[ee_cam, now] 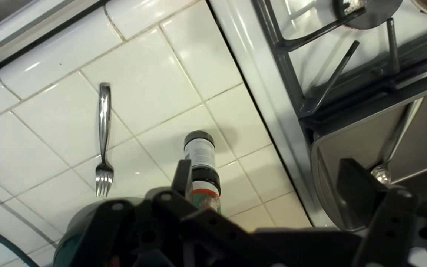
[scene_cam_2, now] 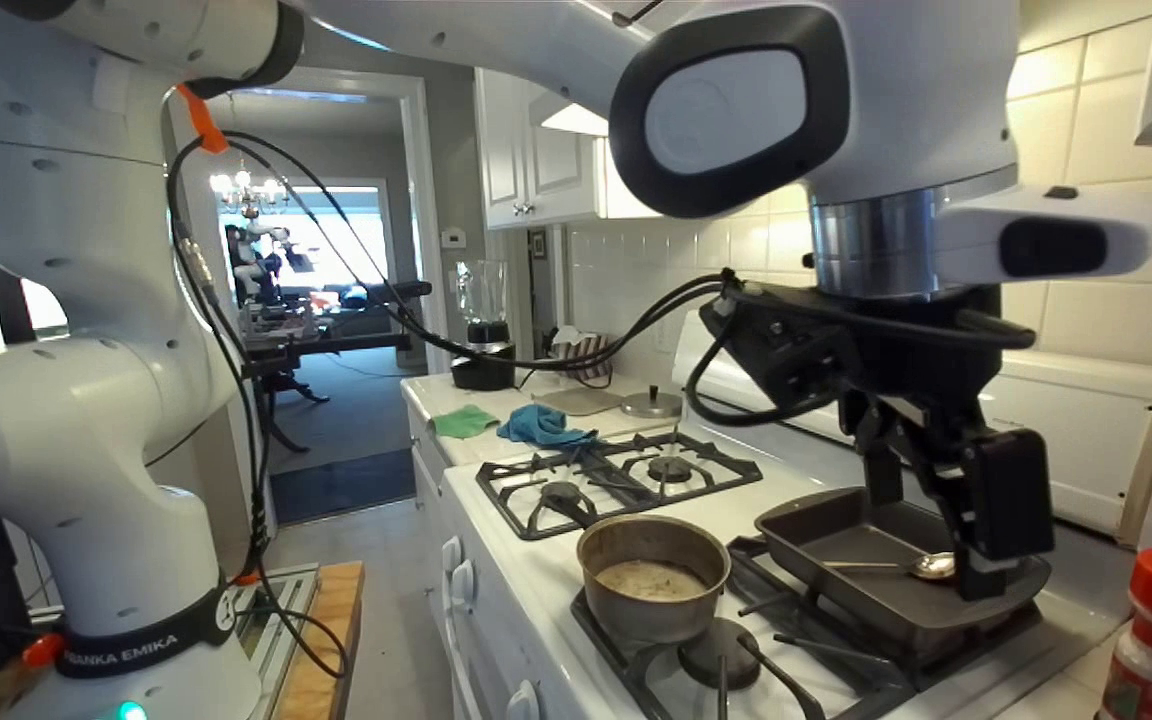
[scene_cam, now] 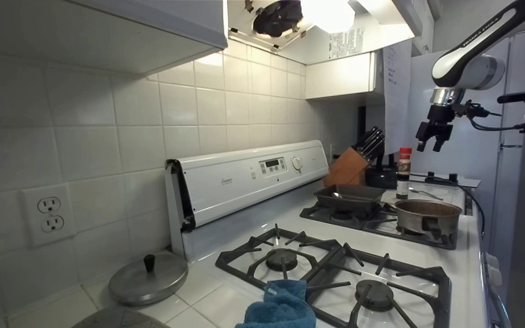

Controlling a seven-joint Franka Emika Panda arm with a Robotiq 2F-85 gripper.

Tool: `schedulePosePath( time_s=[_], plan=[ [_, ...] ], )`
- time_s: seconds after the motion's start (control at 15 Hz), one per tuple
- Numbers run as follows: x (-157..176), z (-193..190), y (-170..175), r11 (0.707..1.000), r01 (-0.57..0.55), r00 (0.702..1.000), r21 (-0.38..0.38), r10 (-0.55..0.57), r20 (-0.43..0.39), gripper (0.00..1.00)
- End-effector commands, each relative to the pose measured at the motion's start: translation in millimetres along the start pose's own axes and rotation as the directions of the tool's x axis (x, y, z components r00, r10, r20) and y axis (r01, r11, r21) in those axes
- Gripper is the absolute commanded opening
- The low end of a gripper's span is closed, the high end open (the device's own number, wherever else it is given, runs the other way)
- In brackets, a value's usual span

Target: Stack up the spice bottles

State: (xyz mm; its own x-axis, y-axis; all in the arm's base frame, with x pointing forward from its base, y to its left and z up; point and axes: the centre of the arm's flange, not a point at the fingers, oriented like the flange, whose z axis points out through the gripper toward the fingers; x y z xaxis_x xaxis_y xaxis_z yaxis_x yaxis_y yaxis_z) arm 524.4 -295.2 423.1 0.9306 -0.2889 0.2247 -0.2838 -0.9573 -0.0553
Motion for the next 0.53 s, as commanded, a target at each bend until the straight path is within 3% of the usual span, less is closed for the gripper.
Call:
schedulePosePath(
  time_s=[0.0, 0.47],
  plan=[
    [-48, -14, -20, 0.994, -0.082, 0.995, -0.072, 0.078, -0.061, 1.0],
    [-86, -23, -37, 0.98, -0.169, 0.984, -0.101, 0.162, -0.075, 1.0]
  ],
)
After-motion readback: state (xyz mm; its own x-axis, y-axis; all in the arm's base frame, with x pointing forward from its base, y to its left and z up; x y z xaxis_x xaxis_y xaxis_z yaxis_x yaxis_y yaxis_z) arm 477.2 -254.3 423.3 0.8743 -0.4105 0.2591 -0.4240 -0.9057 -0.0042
